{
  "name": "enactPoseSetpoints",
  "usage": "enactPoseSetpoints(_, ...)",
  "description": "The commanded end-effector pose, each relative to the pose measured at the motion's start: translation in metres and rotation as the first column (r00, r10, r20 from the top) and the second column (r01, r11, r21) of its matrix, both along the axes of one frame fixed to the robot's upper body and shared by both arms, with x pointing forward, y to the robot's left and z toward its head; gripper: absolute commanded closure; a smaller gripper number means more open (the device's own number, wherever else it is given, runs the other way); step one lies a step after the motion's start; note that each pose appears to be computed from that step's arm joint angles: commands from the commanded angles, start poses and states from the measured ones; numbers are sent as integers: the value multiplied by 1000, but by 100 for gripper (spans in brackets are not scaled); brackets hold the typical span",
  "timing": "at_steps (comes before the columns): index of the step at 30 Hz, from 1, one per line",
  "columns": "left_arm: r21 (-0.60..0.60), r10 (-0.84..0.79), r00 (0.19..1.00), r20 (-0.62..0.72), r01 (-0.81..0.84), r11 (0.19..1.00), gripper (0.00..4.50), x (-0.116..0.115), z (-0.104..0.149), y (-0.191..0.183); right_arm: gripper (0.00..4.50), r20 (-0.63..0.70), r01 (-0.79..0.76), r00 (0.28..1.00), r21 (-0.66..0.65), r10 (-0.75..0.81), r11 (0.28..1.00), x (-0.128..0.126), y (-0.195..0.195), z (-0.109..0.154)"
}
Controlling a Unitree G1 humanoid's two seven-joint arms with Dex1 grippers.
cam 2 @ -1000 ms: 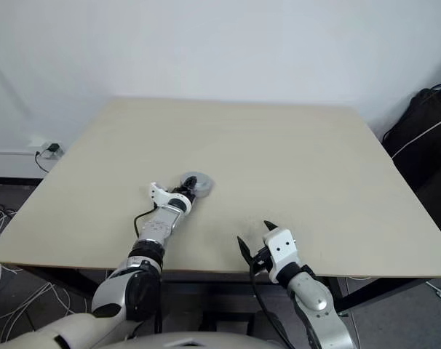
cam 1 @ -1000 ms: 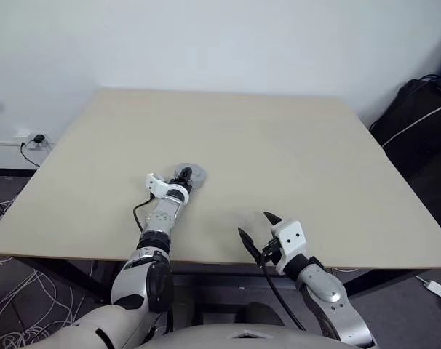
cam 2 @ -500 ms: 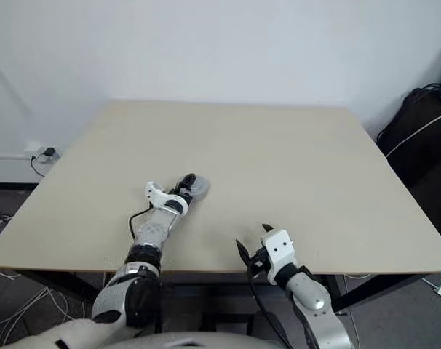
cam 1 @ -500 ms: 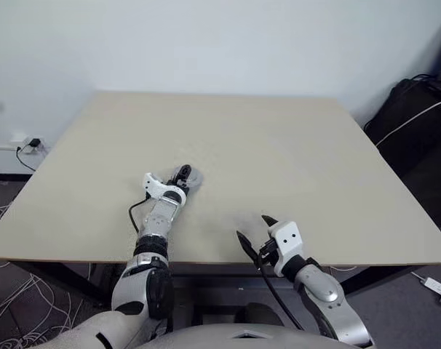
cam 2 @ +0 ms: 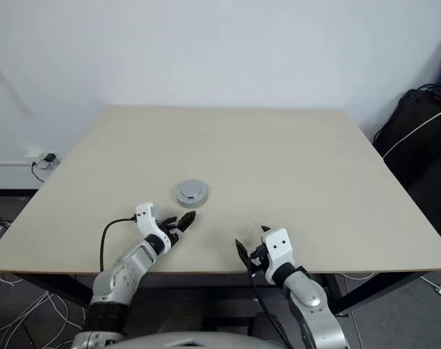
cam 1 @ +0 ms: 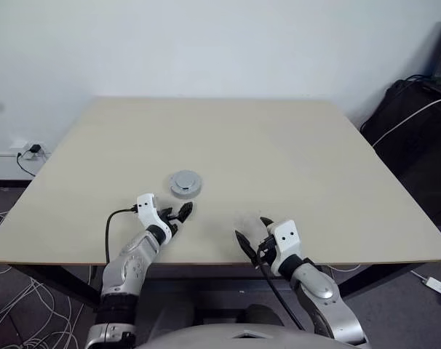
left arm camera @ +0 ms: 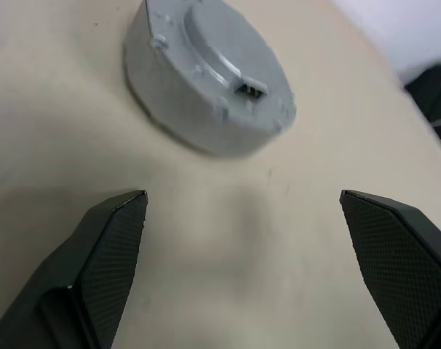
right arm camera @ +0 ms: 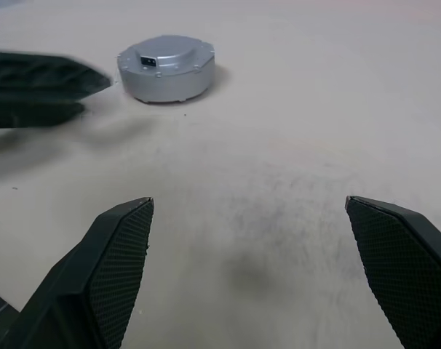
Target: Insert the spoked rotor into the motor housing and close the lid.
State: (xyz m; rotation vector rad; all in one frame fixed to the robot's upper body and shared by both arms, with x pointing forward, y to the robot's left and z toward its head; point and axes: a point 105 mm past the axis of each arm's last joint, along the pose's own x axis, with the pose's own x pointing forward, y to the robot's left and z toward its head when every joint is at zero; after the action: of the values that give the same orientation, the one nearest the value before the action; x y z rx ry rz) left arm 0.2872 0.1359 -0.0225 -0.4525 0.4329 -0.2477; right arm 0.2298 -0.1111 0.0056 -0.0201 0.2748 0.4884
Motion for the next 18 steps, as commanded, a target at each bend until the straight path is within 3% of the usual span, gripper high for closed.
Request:
enactPoseSetpoints(1,157,3,969,249,-43,987,1,-1,31,3,0,93,66,993,18,-67,998,9,-7,15)
enactPoseSetpoints(7,260,56,922,384,-166,951,1,-17,31,-1,0,152,148,978,-1,-146,989,11,-15,11)
enactPoseSetpoints(13,398,12,872,489,-235,887,1,-27,31,-12,0,221,272,938,7,-266,962,11,-33,8)
enactPoseSetpoints(18,415,43,855,517,-295,861,1,-27,31,-10,0,248,347,907,15,-340,938,11,-43,7)
